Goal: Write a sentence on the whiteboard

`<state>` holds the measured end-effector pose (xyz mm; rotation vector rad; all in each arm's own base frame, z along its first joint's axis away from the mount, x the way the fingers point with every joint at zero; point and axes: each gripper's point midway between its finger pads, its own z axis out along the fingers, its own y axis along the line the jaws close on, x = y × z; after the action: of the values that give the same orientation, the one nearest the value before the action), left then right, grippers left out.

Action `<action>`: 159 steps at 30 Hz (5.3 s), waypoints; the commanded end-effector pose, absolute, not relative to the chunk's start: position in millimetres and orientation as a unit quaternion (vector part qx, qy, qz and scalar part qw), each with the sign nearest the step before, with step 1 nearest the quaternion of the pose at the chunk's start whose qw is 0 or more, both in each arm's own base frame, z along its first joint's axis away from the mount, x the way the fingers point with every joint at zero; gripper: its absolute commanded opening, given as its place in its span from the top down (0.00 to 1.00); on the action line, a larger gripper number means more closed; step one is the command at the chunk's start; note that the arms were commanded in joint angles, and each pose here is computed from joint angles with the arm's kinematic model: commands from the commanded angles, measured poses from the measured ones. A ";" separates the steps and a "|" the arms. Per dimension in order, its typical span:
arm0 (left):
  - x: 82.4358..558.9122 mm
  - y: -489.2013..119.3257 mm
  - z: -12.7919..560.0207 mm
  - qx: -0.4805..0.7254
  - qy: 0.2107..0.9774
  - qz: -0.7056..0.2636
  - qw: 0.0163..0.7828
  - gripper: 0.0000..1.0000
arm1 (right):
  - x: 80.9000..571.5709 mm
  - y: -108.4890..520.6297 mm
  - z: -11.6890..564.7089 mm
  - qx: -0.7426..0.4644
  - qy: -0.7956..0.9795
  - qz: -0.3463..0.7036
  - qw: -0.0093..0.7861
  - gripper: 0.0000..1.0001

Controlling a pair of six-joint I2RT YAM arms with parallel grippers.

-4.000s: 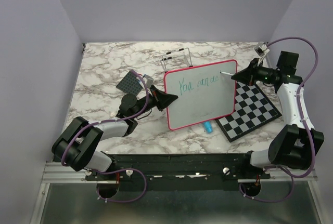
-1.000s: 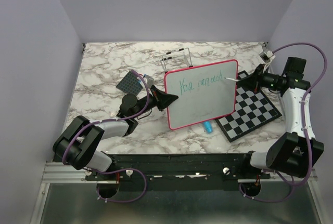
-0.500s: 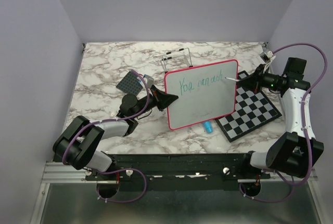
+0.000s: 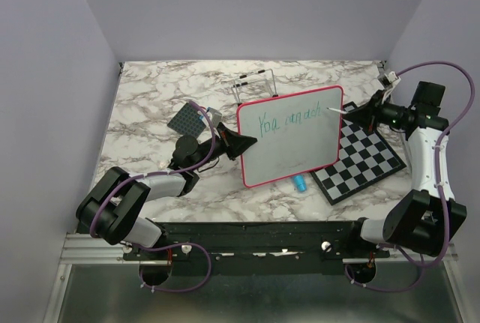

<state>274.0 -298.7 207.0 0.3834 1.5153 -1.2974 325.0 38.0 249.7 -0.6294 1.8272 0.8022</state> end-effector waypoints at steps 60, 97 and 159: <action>271.6 -297.3 176.6 0.204 0.661 -0.501 0.521 1.00 | 350.6 36.3 227.3 -0.233 0.784 0.296 0.493 0.99; 272.1 -298.7 175.2 0.205 0.661 -0.503 0.518 1.00 | 349.7 30.4 229.0 -0.231 0.790 0.292 0.487 0.99; 273.9 -300.2 173.0 0.208 0.664 -0.500 0.516 1.00 | 353.5 14.7 253.8 -0.221 0.774 0.310 0.506 0.99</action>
<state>274.9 -299.0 204.3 0.3927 1.5275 -1.2852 345.1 16.1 243.3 -0.5369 1.8989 0.7333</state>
